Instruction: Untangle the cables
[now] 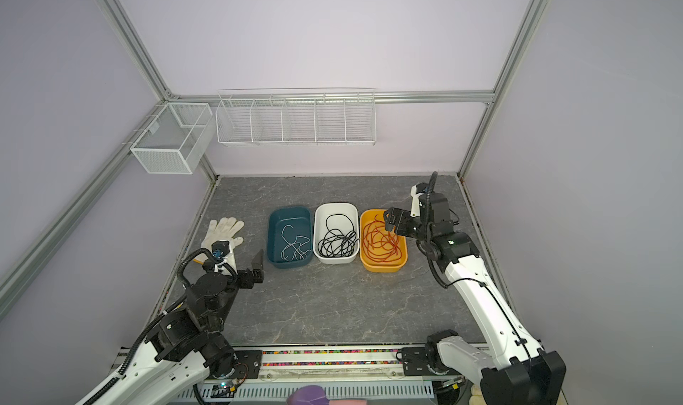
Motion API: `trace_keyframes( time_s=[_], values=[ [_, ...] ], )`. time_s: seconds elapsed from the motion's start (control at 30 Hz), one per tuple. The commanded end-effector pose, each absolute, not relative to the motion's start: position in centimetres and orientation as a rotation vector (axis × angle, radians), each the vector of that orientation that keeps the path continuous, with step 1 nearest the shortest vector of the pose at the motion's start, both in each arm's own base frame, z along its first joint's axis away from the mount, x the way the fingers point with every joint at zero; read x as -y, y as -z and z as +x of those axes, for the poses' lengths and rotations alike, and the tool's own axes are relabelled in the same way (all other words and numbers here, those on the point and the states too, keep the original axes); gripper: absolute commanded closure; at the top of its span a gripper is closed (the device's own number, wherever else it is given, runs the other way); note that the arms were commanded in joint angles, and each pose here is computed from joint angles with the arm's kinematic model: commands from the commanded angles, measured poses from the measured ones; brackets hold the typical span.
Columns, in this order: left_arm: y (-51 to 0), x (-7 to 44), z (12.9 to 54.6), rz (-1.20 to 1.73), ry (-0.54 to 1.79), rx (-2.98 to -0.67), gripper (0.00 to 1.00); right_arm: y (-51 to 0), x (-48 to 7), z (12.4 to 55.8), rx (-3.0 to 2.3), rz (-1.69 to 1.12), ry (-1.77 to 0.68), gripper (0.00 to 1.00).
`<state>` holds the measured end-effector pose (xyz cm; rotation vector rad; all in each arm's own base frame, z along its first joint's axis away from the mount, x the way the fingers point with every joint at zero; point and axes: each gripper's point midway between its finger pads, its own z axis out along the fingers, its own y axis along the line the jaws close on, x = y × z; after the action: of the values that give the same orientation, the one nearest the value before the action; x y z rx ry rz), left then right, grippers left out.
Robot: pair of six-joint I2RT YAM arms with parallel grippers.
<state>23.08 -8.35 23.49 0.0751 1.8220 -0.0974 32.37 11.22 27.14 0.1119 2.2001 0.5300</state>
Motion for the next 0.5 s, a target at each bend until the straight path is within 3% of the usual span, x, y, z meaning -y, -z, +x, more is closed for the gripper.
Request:
trace_keyframes(
  time_s=[0.0, 0.2, 0.47],
  values=[
    [-23.4, 8.3, 23.2, 0.051, 0.099, -1.851, 0.01, -28.5, -10.4, 30.7, -2.191, 0.067, -0.473, 0.12],
    [-23.9, 8.7, 23.7, 0.021, 0.1, -1.891, 0.01, -30.9, -8.6, 28.6, -2.08, 0.068, -0.403, 0.12],
    [-25.8, 9.1, 24.2, -0.069, 0.141, -1.92, 0.01, -29.0, -7.6, 26.5, -2.093, 0.067, -0.377, 0.12]
  ],
)
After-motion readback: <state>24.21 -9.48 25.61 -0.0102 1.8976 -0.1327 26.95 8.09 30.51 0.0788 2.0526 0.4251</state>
